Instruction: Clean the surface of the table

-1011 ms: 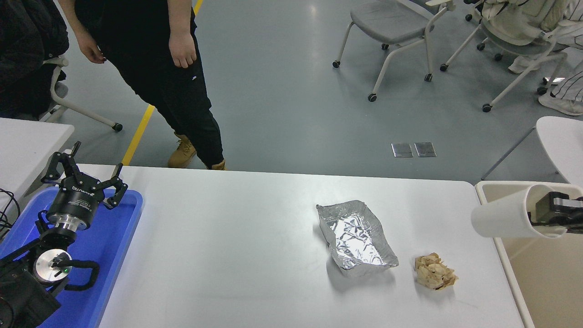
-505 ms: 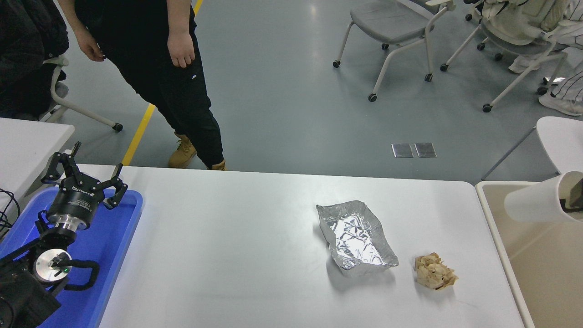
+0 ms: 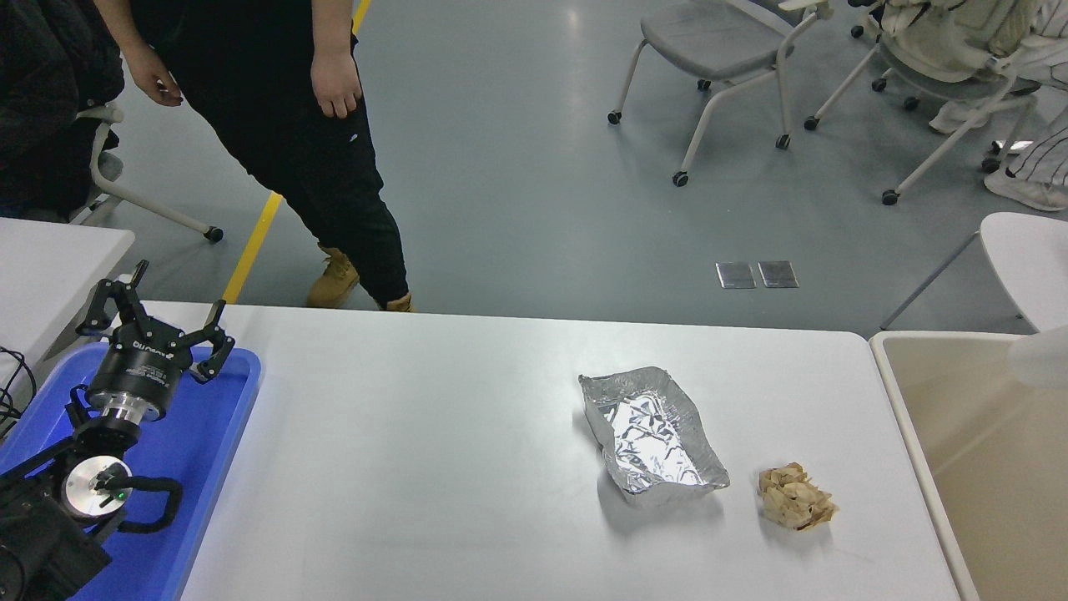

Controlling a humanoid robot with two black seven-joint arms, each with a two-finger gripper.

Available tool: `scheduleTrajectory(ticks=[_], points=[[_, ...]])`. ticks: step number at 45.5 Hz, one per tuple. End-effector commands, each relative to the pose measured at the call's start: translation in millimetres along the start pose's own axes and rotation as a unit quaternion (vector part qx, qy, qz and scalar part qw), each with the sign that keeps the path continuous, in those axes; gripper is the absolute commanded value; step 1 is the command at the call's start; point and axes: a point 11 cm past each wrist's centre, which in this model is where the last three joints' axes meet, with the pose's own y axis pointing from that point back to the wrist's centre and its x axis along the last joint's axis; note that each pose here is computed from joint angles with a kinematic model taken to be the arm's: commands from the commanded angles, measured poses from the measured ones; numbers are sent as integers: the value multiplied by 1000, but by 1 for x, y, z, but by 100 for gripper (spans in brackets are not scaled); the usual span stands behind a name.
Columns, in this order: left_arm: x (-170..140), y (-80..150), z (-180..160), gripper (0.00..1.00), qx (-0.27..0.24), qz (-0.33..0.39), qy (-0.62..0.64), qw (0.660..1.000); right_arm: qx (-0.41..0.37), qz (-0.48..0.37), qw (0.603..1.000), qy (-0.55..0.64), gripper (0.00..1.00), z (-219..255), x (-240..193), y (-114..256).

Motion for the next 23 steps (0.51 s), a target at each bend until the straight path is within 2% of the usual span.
scheduleTrajectory(ticks=[1,23], points=[[0,0,0,100,0,0,0,1000,-34,55,996,-56,0,16,-20,-51],[0,0,0,100,0,0,0,1000,-128,150,977,-75,0,55,-99,-152]])
